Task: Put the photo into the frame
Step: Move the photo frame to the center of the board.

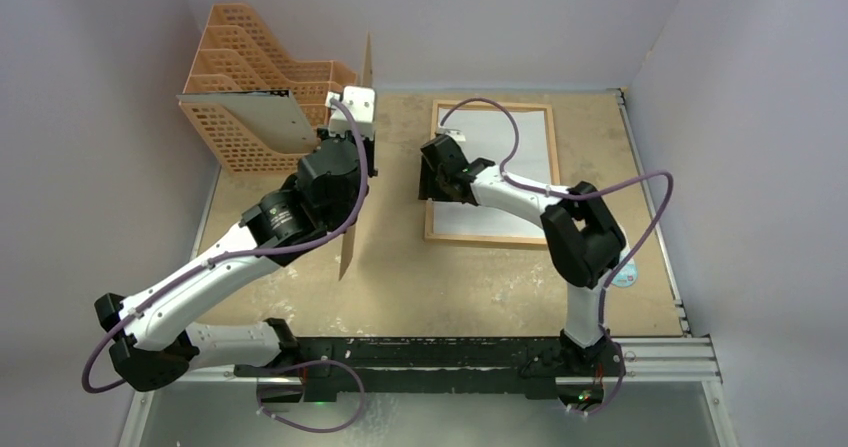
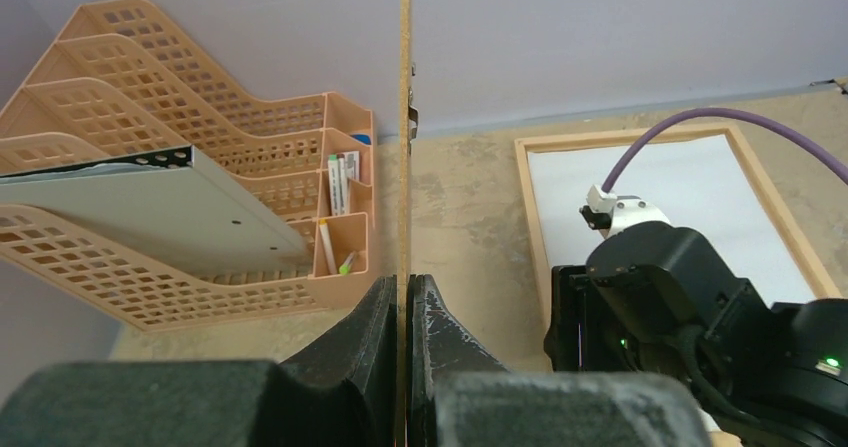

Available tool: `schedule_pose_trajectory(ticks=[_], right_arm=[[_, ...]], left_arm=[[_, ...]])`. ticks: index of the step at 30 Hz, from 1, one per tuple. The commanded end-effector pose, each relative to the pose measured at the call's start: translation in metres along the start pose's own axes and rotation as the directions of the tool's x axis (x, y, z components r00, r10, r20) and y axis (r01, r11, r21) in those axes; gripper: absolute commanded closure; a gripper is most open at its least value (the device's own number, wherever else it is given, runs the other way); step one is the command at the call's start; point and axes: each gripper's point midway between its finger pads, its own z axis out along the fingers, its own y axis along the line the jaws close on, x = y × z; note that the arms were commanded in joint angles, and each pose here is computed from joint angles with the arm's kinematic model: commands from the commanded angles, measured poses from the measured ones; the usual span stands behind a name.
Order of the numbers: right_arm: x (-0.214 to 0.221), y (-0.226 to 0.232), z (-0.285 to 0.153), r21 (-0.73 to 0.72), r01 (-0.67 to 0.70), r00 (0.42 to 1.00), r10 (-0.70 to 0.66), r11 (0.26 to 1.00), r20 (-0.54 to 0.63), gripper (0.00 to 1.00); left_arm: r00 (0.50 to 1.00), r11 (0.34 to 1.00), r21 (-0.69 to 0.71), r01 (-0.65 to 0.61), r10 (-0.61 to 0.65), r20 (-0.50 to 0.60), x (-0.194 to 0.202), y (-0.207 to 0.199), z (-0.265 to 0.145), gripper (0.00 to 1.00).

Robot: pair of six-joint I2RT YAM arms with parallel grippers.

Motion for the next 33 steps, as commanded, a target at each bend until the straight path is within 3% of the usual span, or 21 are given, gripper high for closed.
schedule_pose_trajectory(ticks=[1, 7, 15, 28, 33], right_arm=[[-0.006, 0.003, 0.006, 0.077, 0.018, 0.999, -0.02, 0.997, 0.026, 0.43], [0.008, 0.009, 0.016, 0.104, 0.059, 0.998, -0.059, 0.993, -0.009, 0.57], [0.022, 0.008, 0.023, 0.116, 0.069, 0.997, -0.063, 0.991, -0.049, 0.62], [0.038, 0.009, 0.016, 0.122, 0.068, 0.995, -0.059, 0.99, -0.078, 0.89], [0.045, 0.023, 0.003, 0.065, 0.026, 0.996, -0.02, 0.998, -0.088, 0.91]], left_arm=[[0.997, 0.997, -0.03, 0.074, -0.073, 0.03, -0.016, 0.02, -0.011, 1.0], [0.998, 0.998, -0.021, 0.065, -0.065, -0.001, -0.007, 0.021, -0.014, 1.0], [0.999, 0.998, -0.037, 0.05, -0.05, -0.016, 0.005, 0.022, -0.012, 1.0], [0.999, 0.998, -0.056, 0.022, -0.025, -0.038, 0.017, 0.021, -0.005, 1.0], [0.999, 0.998, -0.052, 0.021, -0.023, -0.044, 0.021, 0.019, -0.003, 1.0]])
